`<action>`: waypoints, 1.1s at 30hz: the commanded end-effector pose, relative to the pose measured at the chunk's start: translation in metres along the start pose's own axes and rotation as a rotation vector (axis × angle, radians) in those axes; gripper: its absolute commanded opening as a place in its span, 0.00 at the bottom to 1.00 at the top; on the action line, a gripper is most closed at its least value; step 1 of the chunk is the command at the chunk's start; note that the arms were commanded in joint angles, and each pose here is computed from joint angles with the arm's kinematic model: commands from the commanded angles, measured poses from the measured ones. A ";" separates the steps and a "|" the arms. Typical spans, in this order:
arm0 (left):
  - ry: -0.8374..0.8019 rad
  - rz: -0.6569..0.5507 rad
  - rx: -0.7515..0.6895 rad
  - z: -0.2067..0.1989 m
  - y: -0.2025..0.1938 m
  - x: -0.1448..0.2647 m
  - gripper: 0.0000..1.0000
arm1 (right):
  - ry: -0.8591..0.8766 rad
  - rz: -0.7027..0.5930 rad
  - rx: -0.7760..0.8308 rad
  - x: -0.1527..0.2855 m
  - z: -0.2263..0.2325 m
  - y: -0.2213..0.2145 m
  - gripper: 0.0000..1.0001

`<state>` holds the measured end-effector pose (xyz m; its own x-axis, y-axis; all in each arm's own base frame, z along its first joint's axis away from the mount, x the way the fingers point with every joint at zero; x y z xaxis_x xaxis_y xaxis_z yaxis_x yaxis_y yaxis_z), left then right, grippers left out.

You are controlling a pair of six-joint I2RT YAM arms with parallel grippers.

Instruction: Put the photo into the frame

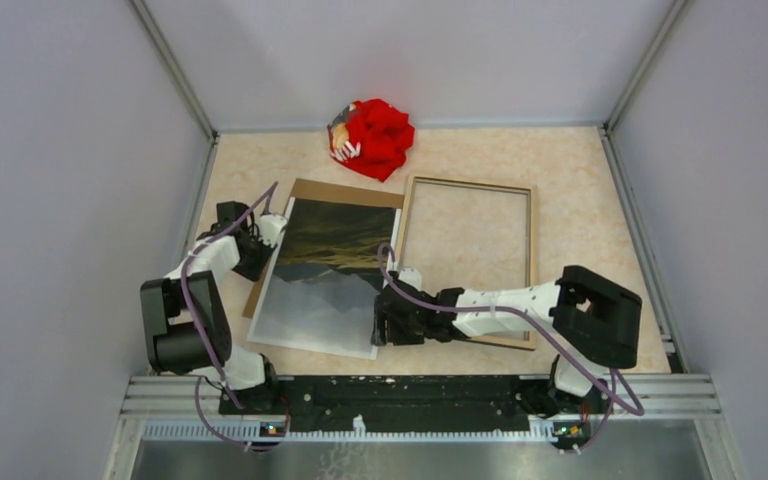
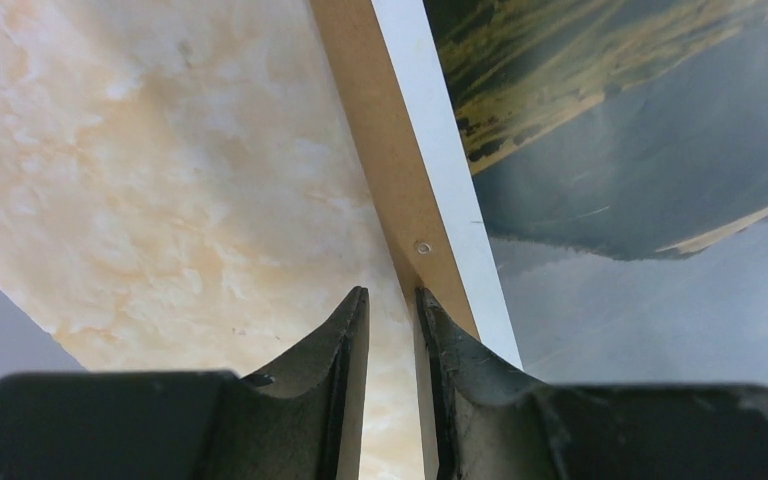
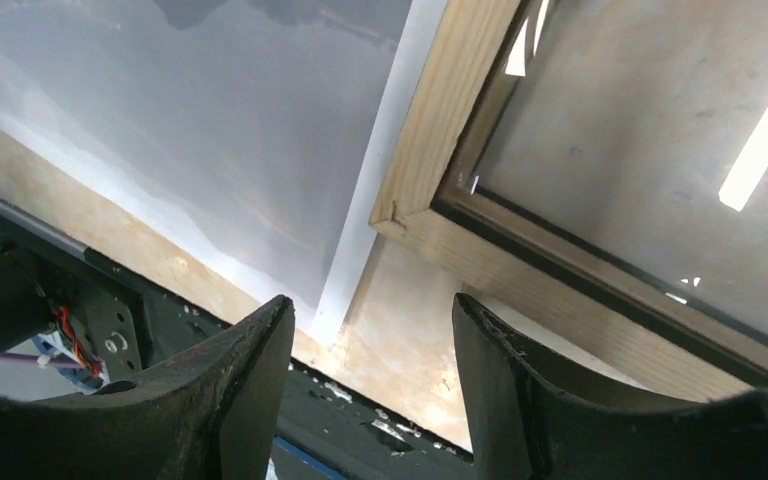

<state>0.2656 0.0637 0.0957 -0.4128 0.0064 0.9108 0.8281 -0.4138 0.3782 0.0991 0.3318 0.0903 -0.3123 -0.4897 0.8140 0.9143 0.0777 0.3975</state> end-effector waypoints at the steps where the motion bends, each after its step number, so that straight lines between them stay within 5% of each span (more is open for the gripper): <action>1: 0.036 0.000 -0.034 0.000 -0.011 -0.004 0.30 | 0.046 0.005 -0.042 -0.006 0.014 -0.013 0.60; 19: -0.049 0.045 -0.038 -0.021 -0.038 -0.029 0.29 | 0.441 -0.125 -0.380 -0.016 0.039 -0.021 0.59; 33: -0.118 0.054 -0.031 -0.033 -0.045 -0.028 0.28 | 0.547 -0.139 -0.422 -0.030 0.064 -0.009 0.57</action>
<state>0.2645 0.0665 0.0842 -0.4930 -0.0147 0.8699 0.7747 -0.4624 0.4312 0.0775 0.3844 0.0733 -0.3325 -0.8098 0.4834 0.9424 -0.2652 0.2039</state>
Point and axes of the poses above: each gripper's point midway between its finger pads, its own x axis back along the fingers, its own z axis along the line the jaws close on, y = z × x, the point moved 7 cm from there along x, back along the fingers, and after that the axes turned 4 degrees about x, right-handed, at the moved point
